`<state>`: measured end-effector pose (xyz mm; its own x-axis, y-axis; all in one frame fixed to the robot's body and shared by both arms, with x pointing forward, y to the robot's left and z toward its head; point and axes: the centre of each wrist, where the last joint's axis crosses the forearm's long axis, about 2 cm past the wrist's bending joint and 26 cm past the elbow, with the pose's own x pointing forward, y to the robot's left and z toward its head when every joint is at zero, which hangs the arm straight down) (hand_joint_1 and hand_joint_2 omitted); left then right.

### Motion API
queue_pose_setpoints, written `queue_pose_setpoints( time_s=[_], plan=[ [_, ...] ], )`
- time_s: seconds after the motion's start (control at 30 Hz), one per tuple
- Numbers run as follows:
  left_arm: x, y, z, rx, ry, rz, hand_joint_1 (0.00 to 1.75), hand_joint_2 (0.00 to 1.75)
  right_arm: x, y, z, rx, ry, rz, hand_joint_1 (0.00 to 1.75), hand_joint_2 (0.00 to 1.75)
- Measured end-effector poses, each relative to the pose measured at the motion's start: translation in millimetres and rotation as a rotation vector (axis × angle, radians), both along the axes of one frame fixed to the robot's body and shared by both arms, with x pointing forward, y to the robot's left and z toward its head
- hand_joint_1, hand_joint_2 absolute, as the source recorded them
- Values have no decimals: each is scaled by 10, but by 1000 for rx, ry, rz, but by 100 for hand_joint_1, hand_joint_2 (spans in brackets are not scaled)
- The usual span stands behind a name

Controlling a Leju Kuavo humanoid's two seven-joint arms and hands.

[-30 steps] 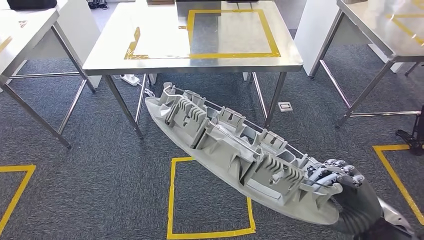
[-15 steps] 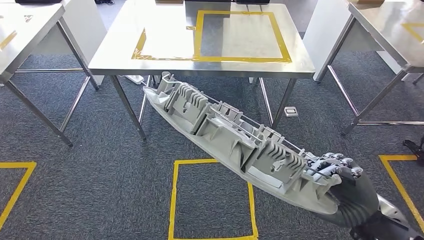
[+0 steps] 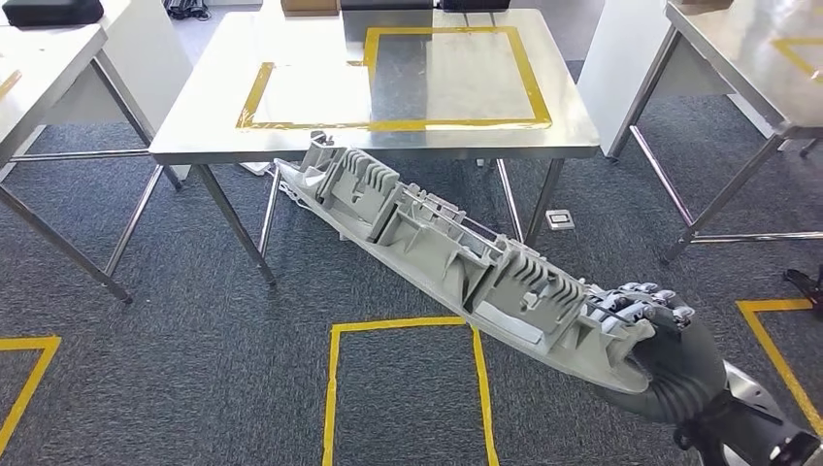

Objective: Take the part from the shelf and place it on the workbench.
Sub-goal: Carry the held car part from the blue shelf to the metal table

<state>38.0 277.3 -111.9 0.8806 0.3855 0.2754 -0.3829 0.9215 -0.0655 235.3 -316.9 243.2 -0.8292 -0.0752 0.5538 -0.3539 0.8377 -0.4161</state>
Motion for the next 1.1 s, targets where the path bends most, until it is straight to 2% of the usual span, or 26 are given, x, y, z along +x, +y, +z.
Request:
queue_pose_setpoints(
  time_s=[0.33, 0.7, 1.1],
  plan=[
    [6, -25, 1, -2, 3, -17, 0, 0, 27, 47, 26, -6, 17, 14, 175, 175],
    [4, -31, 1, -1, -8, -34, 0, 0, -80, 4, -104, 0, 24, 12, 175, 175],
    [-33, -27, -3, 2, -12, -55, 0, 0, -110, 12, -138, 3, 29, 4, 175, 175]
  ],
)
